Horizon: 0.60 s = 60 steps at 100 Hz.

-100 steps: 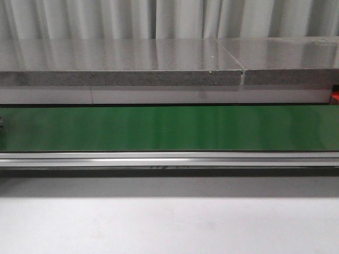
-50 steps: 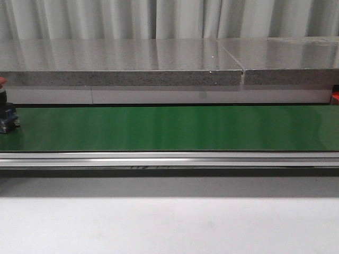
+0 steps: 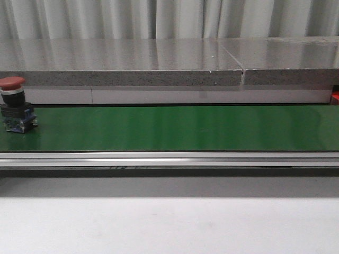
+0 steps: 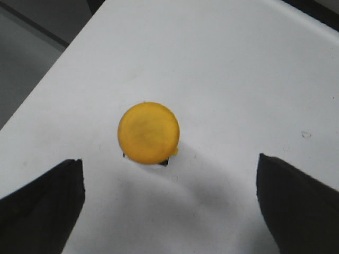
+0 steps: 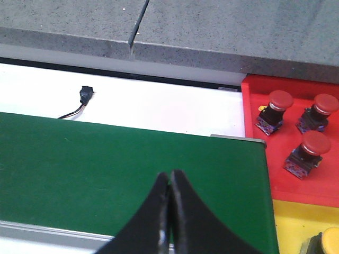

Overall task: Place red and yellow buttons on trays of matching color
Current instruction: 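Lower the red button onto the green belt and open the left gripper, then grasp the yellow push-button from the table with the left gripper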

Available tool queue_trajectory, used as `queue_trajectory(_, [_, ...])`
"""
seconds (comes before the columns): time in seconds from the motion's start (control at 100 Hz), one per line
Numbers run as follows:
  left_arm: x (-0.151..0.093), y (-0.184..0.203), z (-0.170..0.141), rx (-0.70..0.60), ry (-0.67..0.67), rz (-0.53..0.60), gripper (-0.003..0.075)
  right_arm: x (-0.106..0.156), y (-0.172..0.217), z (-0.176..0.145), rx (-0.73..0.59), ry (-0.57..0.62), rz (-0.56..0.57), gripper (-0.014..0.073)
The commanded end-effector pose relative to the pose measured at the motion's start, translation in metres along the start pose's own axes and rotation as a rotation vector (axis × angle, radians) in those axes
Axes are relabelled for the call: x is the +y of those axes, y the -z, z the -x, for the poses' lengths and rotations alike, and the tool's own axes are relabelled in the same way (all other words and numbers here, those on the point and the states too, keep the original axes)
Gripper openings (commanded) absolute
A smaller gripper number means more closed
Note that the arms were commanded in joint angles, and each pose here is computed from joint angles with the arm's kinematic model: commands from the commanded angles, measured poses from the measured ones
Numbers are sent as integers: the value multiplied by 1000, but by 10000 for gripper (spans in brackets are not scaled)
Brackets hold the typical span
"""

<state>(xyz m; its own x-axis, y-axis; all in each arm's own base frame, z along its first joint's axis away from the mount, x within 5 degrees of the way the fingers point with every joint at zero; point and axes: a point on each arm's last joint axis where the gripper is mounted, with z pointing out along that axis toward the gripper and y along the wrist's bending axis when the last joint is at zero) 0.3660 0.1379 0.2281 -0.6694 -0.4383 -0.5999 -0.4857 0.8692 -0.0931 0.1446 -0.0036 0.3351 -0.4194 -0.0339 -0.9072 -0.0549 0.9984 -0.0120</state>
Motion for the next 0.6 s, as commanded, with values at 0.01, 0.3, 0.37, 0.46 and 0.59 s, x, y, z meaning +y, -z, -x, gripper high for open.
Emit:
queue_trajectory(0.01, [-4, 9, 28, -125, 2, -23, 640, -1, 6, 13, -89, 3, -18, -66])
queue_trajectory(0.3, [-7, -33, 40, -61, 2, -9, 640, -1, 6, 13, -89, 3, -18, -66])
queue_trajectory(0.37, [-7, -38, 40, -54, 2, -8, 640, -1, 6, 13, -89, 3, -18, -66])
queue_trajectory(0.46, [-7, -44, 38, -43, 2, -6, 638, -1, 6, 13, -89, 3, -18, -66])
queue_trajectory(0.59, [-7, -44, 38, -41, 2, -6, 559, -1, 6, 13, -89, 3, -18, -66])
